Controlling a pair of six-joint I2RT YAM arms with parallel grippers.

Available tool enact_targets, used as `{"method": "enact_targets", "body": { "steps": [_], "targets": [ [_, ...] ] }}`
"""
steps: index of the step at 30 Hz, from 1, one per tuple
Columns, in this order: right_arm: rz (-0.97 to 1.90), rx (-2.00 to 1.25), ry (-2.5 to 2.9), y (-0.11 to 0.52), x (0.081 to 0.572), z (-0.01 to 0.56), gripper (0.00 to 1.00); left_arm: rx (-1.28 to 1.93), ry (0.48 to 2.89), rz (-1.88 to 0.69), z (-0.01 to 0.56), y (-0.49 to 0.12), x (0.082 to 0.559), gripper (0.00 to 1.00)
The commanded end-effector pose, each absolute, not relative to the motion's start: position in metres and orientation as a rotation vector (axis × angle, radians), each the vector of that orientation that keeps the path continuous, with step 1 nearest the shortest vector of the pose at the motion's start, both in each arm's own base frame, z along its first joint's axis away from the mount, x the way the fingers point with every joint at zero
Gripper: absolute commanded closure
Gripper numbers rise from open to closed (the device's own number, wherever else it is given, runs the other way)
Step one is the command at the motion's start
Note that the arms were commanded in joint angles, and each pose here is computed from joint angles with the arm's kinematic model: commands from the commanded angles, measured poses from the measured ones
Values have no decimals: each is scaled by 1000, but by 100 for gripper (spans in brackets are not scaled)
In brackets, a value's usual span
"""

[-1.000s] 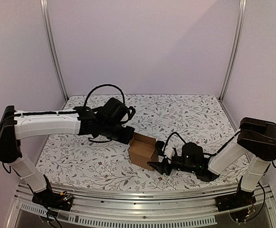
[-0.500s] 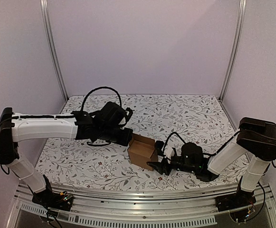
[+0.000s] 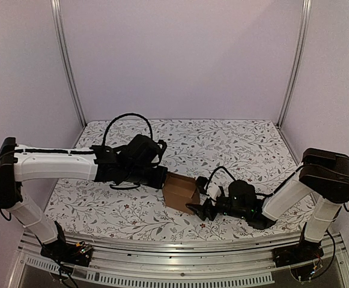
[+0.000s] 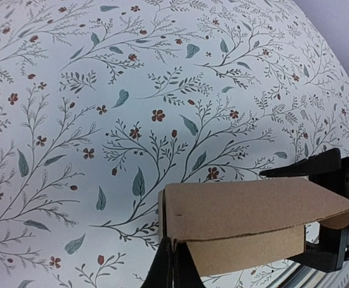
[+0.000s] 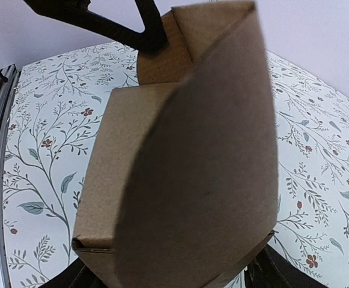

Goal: Fold the paper box

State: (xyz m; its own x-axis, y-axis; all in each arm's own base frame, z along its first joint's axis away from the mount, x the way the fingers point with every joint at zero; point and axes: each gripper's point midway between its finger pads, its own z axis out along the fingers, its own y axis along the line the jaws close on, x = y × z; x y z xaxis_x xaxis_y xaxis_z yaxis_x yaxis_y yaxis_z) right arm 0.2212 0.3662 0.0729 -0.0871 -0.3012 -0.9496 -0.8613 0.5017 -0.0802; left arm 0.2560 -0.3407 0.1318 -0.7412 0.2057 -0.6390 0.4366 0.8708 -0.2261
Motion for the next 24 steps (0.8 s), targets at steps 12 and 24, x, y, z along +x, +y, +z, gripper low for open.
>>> {"method": "enact_targets", "body": {
  "steps": [12,24],
  "targets": [
    [612,-932,1644,350,224,101,10,465,2524,-376,105,-326,237,100],
    [687,-932,1711,329,204,156,10,381,2516,-343,113,-334,240,100]
  ]
}}
